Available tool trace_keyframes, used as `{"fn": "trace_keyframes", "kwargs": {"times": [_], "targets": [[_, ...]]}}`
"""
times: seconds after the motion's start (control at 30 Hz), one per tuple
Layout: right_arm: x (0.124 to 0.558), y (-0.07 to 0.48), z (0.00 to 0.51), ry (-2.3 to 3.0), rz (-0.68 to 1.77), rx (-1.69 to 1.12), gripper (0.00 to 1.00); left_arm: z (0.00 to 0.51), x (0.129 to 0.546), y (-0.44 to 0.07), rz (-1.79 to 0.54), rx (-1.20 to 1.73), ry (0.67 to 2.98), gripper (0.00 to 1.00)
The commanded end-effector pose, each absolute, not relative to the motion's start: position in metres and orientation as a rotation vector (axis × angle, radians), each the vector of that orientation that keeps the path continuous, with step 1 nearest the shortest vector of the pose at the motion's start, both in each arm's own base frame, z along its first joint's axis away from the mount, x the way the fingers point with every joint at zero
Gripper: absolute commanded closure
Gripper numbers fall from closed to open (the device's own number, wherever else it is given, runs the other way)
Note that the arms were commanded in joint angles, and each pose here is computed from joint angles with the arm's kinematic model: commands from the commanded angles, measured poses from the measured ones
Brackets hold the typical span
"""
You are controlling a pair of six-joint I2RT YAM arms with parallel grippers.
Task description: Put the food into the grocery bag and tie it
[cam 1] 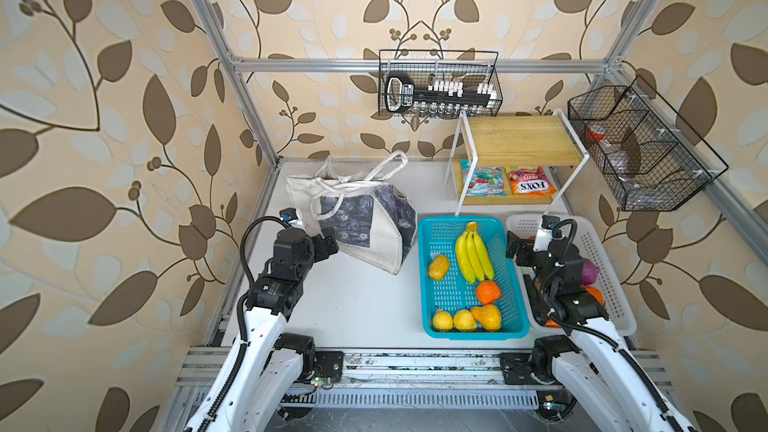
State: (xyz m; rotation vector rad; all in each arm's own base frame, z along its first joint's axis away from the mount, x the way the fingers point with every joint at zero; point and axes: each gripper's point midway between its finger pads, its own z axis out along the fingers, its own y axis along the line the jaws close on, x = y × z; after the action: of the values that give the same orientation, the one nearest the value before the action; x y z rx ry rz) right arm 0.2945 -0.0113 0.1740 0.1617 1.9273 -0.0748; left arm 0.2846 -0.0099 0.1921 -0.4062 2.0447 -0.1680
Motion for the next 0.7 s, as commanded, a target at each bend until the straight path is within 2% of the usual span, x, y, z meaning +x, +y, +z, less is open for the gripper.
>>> {"fn": "trace_keyframes", "kwargs": {"times": [0.0, 0.2, 0.43, 0.67], "targets": [[0.303, -0.028, 0.184, 1.804, -0.154, 0.188, 0.0, 0.203, 0.301, 0.011, -0.041, -0.444, 1.872, 0.01], [0.312, -0.037, 0.157, 1.763, -0.176, 0.201, 0.0, 0.171, 0.322, 0.002, 0.035, -0.268, 1.904, 0.01], [0.33, -0.034, 0.156, 1.758, -0.195, 0.167, 0.0, 0.135, 0.349, -0.003, 0.049, -0.198, 1.97, 0.01], [0.337, -0.038, 0.142, 1.729, -0.172, 0.208, 0.0, 0.107, 0.366, 0.028, -0.016, -0.246, 1.984, 0.01]]}}
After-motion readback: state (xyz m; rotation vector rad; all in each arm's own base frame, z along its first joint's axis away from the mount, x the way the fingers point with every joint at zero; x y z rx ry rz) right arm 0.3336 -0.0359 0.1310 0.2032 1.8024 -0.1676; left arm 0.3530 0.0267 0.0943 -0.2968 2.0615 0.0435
